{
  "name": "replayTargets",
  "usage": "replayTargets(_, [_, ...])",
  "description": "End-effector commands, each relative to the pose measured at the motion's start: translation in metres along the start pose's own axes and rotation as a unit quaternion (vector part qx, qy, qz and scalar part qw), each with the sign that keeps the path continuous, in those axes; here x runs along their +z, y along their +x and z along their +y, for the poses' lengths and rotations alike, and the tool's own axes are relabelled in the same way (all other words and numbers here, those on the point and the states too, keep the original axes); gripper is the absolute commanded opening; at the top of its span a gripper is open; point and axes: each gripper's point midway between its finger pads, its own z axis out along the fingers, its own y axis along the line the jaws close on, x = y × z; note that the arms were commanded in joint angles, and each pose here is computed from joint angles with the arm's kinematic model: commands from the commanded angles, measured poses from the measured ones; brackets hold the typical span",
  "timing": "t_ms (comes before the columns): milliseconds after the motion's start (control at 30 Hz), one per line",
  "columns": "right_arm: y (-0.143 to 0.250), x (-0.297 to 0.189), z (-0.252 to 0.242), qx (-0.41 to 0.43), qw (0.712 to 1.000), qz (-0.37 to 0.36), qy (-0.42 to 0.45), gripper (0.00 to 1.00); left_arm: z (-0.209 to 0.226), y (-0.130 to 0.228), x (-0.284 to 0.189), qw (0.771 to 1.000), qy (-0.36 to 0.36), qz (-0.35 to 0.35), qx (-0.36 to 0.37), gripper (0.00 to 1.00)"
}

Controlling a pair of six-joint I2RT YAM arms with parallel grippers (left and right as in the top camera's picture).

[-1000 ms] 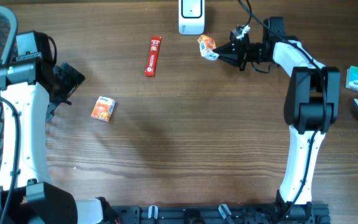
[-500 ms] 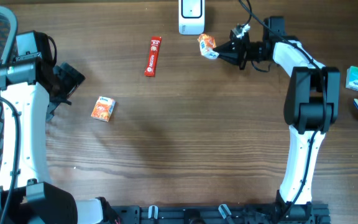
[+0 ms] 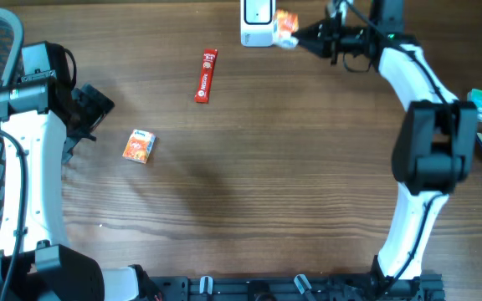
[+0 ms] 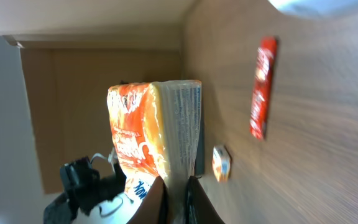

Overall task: Scan the item barcode
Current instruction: 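Raise the tissue pack and hold it under the white scanner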

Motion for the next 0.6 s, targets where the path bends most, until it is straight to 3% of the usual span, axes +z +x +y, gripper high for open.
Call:
replayTargets(0, [-0.015, -0.012, 0.036, -0.042, 0.995, -0.076, 0.042, 0.05, 0.002, -0.001, 0.002, 1.000, -0.007, -0.001, -0.002, 1.00])
replayTargets(200, [-0.031, -0.028, 0.022, -0.067, 0.970, -0.161, 0.169, 0.05, 0.002, -0.001, 0.002, 1.000, -0.007, -0.001, -0.002, 1.00])
replayTargets(433, [-0.036, -0.009, 0.032, -0.158, 0.937, -0.184, 0.253, 0.05, 0.002, -0.001, 0.002, 1.000, -0.007, -0.001, -0.002, 1.00])
replayTargets(567, [-0.041, -0.001, 0.039, -0.210, 0.899, -0.214, 0.320, 0.04, 0.002, -0.001, 0.002, 1.000, -0.007, -0.001, -0.002, 1.00])
